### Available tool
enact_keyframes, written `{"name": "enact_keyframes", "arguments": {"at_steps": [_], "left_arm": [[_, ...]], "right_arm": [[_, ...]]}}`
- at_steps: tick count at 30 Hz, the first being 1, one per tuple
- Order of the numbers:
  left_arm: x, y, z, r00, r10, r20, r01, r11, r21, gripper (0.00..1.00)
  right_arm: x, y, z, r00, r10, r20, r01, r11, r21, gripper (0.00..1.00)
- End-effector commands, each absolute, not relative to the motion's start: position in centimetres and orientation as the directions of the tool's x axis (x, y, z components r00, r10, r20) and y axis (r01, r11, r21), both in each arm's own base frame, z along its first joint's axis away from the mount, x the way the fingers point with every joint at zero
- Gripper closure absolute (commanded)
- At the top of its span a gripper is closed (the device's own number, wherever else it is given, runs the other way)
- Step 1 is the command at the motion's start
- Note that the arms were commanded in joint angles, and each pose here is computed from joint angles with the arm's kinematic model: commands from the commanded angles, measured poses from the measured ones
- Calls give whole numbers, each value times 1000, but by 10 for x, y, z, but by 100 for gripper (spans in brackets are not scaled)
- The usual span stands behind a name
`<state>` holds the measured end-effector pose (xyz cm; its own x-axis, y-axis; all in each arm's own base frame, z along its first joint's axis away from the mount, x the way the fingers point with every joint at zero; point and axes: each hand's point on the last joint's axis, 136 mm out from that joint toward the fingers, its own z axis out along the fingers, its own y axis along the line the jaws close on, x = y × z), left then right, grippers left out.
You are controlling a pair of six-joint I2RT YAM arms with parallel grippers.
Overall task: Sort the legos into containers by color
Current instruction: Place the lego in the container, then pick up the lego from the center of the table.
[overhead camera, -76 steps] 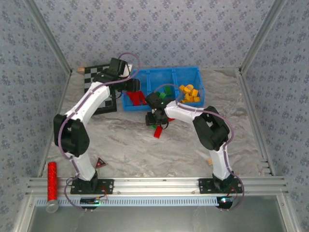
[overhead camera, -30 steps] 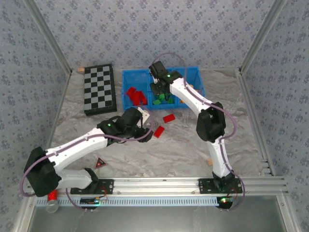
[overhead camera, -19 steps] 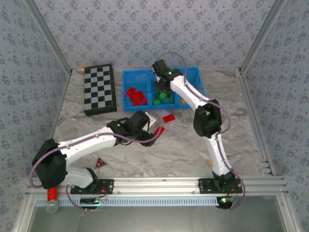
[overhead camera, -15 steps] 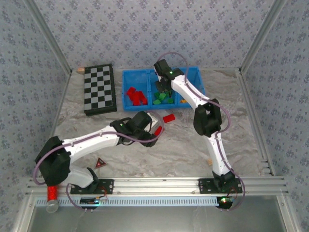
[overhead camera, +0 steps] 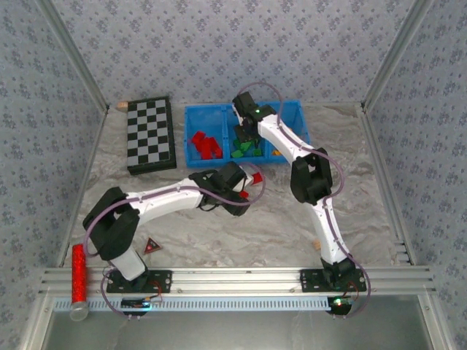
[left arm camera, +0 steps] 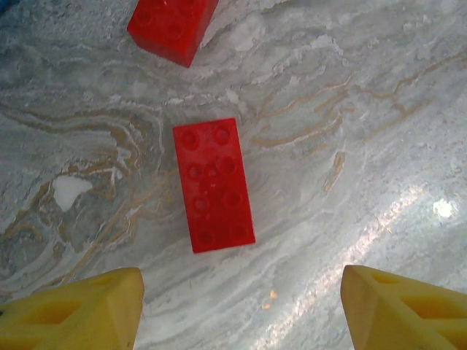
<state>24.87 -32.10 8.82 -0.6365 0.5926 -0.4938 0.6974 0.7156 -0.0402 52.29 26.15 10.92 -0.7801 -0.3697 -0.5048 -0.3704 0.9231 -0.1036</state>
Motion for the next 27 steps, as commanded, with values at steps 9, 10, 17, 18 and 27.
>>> {"name": "enact_keyframes", "arguments": {"at_steps": [9, 10, 17, 18, 27], "left_arm": [[267, -340, 72, -606, 648, -461, 724, 690, 18, 28], [268, -341, 70, -607, 650, -457, 724, 689, 20, 28], [273, -340, 55, -625, 655, -425, 709, 704, 42, 29], [274, -339, 53, -632, 652, -418, 704, 709, 43, 29], [277, -337, 38, -679, 632, -373, 673, 739, 28, 32]], "right_arm": [[528, 263, 124, -755, -378, -536, -396, 914, -87, 50], [528, 263, 128, -751, -377, -542, -397, 914, -85, 49], [521, 271, 159, -713, -380, -589, -421, 904, -74, 47], [519, 273, 165, -706, -381, -598, -425, 902, -72, 47], [502, 279, 206, -660, -385, -645, -447, 891, -75, 46]]}}
